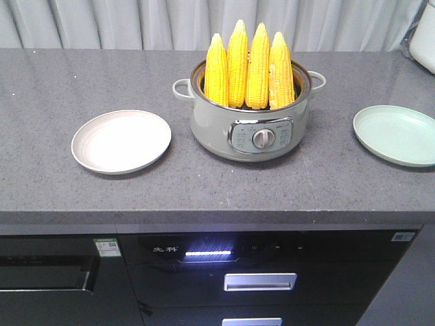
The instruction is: Distribute corn equally
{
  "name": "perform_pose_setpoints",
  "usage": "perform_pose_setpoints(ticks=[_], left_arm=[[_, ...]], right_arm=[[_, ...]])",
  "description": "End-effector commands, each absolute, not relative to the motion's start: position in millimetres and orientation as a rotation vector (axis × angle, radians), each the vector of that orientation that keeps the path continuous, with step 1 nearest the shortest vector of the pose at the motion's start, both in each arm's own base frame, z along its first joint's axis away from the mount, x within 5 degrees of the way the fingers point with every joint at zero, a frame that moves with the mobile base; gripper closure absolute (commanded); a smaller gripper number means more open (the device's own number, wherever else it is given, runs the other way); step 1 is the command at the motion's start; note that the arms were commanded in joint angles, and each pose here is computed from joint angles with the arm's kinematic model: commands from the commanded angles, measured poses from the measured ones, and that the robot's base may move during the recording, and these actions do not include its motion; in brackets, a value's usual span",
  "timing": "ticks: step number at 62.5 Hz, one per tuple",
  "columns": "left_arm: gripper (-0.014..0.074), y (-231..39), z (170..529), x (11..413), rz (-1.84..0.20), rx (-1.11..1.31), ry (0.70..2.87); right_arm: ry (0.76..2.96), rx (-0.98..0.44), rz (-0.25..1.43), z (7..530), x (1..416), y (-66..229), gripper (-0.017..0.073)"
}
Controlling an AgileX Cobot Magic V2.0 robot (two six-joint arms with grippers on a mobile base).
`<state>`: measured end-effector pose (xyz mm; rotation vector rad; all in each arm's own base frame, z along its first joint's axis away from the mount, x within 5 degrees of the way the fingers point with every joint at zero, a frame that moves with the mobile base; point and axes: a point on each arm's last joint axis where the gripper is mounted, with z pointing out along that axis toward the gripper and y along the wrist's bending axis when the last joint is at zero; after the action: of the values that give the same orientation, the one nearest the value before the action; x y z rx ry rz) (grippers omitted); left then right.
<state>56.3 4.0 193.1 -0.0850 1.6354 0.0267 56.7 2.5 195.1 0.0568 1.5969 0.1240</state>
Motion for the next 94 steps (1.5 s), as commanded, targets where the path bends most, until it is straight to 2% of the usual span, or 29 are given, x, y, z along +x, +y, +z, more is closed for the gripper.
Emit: perform_pose_setpoints(ticks=[1,94], left_arm=[[0.0601,3.9,195.6,55.9,0.020,-0.089,1.564],[0.0601,3.9,195.6,55.9,0.020,-0.089,1.564]], right_arm=[[1.532,0.053,0.117,198.5,56.9,2.2,0.0561],[1.532,0.053,0.117,198.5,56.9,2.2,0.0561]])
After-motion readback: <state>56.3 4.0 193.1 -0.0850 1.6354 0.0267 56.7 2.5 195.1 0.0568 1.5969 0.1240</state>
